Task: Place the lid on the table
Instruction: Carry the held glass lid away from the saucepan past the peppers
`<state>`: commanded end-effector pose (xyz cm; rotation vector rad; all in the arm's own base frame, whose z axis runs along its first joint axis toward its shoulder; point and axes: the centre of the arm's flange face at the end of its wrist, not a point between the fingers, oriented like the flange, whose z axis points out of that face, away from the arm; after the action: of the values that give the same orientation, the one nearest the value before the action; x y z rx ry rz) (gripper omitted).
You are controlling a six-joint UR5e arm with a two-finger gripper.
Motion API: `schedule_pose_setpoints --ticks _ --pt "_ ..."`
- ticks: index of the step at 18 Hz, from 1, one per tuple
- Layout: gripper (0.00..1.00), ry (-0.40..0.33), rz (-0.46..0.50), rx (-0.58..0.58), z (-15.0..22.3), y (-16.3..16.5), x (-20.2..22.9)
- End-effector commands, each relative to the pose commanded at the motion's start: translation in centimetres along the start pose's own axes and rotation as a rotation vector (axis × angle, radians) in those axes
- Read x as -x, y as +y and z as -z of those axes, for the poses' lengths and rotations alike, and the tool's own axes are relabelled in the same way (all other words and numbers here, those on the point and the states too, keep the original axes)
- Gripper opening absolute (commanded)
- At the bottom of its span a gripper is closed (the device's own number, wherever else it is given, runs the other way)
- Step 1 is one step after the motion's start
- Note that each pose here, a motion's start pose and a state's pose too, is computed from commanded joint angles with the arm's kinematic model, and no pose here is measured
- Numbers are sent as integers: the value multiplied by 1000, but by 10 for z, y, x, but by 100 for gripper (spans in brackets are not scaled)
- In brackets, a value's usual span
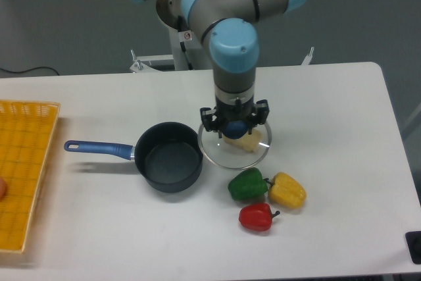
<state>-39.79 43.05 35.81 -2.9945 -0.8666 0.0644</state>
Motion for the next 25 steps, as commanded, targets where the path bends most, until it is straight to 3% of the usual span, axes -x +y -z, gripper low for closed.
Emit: schedule_pose_setpoints --ticks 16,25 --pt "62 23 -123 22 -33 8 116" --pt "63 17 -171 13 -62 0 159"
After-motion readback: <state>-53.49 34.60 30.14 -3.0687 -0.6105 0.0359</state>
